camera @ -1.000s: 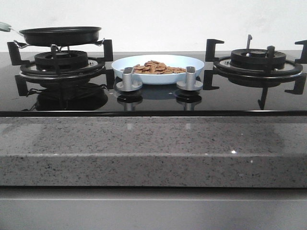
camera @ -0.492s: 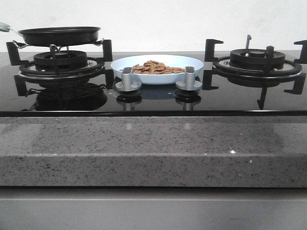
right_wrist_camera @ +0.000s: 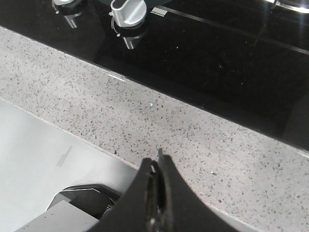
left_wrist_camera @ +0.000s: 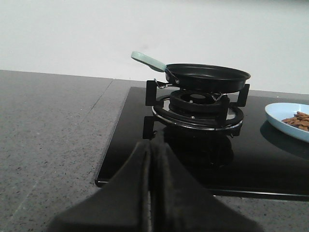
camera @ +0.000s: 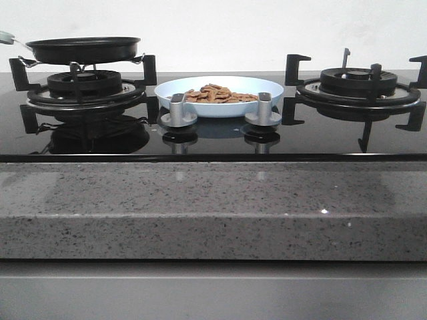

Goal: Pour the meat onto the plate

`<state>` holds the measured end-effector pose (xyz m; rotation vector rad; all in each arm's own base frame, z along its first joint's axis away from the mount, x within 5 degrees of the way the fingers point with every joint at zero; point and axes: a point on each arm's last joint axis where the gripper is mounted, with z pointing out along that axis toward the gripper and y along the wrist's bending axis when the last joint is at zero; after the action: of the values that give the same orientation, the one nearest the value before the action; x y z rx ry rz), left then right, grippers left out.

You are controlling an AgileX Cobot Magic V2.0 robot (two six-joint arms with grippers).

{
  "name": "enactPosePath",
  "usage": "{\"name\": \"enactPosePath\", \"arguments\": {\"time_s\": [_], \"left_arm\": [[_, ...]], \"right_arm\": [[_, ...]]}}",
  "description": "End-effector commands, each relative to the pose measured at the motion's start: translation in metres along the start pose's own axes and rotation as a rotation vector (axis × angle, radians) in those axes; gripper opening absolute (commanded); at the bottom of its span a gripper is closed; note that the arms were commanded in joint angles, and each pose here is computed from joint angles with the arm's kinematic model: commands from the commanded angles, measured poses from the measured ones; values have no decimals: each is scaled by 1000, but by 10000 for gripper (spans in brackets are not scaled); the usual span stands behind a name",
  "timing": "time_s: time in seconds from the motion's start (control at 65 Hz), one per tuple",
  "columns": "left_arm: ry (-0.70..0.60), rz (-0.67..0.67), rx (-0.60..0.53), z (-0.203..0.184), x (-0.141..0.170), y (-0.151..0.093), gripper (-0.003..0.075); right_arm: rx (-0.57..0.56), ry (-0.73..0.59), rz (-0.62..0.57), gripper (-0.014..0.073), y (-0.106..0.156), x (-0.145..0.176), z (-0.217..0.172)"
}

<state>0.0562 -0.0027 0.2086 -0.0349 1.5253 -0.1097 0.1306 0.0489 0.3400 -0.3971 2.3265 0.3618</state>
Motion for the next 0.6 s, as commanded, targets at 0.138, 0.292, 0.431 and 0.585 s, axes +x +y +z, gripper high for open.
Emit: {"name": "enactPosePath", "arguments": {"time_s": [0.138, 0.292, 0.431, 0.585], "left_arm": [[-101, -18, 11, -2, -7, -1, -20], [-101, -18, 11, -2, -7, -1, -20], [-101, -18, 11, -2, -7, -1, -20], [-101, -18, 11, -2, -7, -1, -20]], "right_arm": [[7, -75, -8, -71, 1, -9, -7], [7, -75, -8, -71, 1, -9, -7], [7, -75, -8, -71, 1, -9, -7], [66, -183, -44, -71, -1, -4, -22]]}}
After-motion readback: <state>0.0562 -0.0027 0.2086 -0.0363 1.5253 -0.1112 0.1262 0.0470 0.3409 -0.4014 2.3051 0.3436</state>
